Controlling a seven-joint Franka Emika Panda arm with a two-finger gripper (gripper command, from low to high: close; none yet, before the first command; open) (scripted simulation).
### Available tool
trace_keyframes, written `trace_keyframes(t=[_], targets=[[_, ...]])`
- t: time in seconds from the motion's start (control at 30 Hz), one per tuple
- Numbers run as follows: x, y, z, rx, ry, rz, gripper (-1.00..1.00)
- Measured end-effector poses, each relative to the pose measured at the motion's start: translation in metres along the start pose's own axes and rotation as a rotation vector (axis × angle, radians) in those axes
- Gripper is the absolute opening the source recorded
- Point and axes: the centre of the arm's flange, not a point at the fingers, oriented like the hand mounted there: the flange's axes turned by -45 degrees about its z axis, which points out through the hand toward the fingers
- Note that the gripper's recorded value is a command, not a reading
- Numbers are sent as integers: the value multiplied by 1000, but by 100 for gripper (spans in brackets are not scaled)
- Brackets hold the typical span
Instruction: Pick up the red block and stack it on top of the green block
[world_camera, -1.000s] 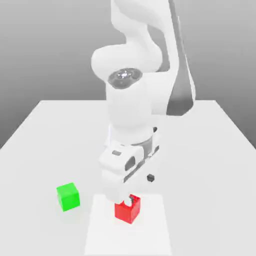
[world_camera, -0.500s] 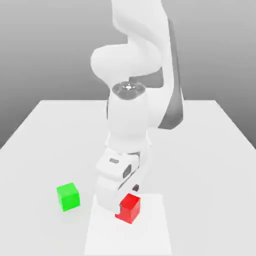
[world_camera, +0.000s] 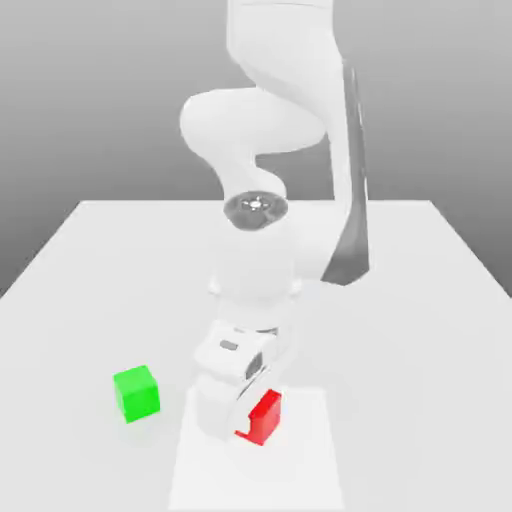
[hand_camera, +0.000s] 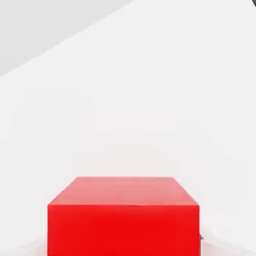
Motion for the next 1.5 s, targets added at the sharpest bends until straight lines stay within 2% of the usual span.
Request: trace_keyframes(t=[0.4,0.67,0.87,1.13,1.37,1.5], targets=[[-3,-3,-43,18,0,-4,-100],[-51,12,-35,119,19,-348,-100],[-82,19,-37,144,60,-650,-100],[-126,27,-53,100,86,-1056,-100],[-171,31,-77,24,28,-1399,-100],[-175,34,-77,6,28,-1450,-100]])
